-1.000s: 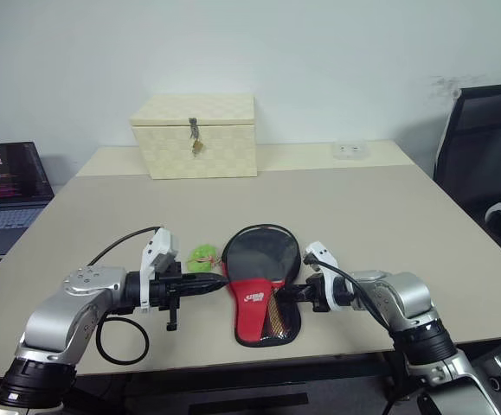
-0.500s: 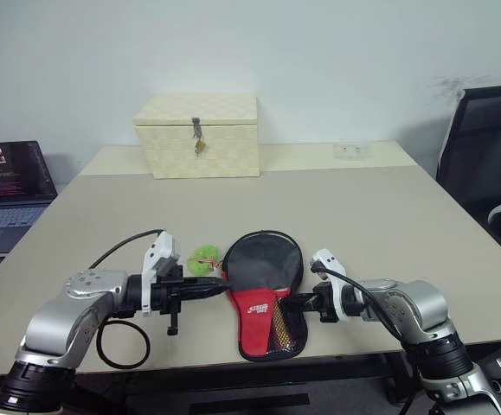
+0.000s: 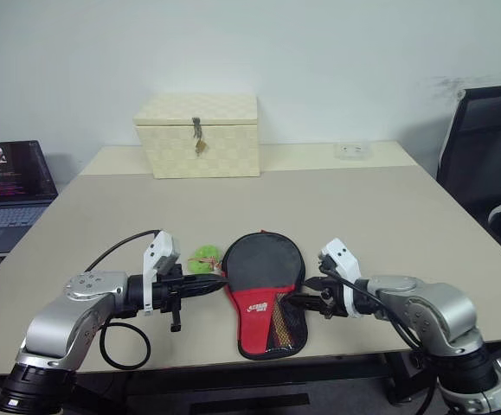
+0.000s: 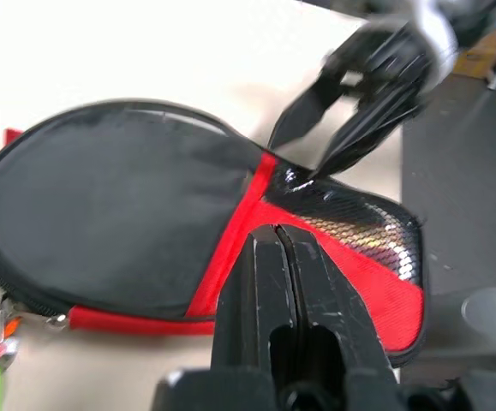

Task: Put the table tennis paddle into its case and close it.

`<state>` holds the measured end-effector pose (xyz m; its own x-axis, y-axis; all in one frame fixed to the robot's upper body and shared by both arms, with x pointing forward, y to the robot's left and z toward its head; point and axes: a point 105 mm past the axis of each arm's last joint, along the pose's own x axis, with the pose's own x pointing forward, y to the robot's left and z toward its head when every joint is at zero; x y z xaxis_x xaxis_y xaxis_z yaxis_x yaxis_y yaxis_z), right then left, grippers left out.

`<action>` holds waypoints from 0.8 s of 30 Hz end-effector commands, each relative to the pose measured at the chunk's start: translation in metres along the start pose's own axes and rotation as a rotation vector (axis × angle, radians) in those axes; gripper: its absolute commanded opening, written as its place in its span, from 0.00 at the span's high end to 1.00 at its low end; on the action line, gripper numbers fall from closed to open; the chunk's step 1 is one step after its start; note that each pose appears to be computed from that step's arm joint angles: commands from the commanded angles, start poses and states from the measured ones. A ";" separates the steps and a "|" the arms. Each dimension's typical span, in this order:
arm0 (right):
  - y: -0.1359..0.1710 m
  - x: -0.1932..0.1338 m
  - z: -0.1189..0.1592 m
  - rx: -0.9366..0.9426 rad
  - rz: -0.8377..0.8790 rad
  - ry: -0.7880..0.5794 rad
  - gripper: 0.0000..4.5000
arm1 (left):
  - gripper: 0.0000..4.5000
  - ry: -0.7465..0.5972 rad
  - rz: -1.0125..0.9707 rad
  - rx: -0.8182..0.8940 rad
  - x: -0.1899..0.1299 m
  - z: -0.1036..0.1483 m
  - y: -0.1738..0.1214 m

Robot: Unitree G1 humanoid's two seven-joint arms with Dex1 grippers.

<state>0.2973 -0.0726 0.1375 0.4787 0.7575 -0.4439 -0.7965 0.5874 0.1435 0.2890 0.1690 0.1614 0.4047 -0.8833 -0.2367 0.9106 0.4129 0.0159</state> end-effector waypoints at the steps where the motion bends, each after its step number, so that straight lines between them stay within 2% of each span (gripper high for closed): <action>1: 0.009 -0.021 0.029 -0.092 0.050 -0.101 0.02 | 1.00 -0.028 0.037 0.009 -0.007 0.009 0.003; 7: 0.010 -0.011 0.052 -0.110 0.109 -0.206 0.02 | 1.00 -0.020 0.130 0.026 -0.009 0.008 0.024; 9: 0.008 -0.001 0.054 -0.107 0.101 -0.211 0.00 | 0.92 -0.019 0.213 0.035 -0.010 0.007 0.038; 13: 0.011 0.028 0.052 -0.115 0.080 -0.209 0.00 | 0.64 -0.013 0.481 0.055 -0.016 0.005 0.082; 21: 0.014 0.035 0.046 -0.119 0.080 -0.200 0.00 | 0.00 0.048 0.593 -0.044 -0.014 -0.019 0.106; 24: 0.011 0.036 0.046 -0.118 0.059 -0.202 0.00 | 0.00 0.096 0.573 -0.106 -0.006 -0.033 0.109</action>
<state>0.3218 -0.0272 0.1539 0.4698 0.8340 -0.2894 -0.8542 0.5123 0.0895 0.3792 0.2315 0.1275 0.8215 -0.4783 -0.3103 0.5209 0.8509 0.0676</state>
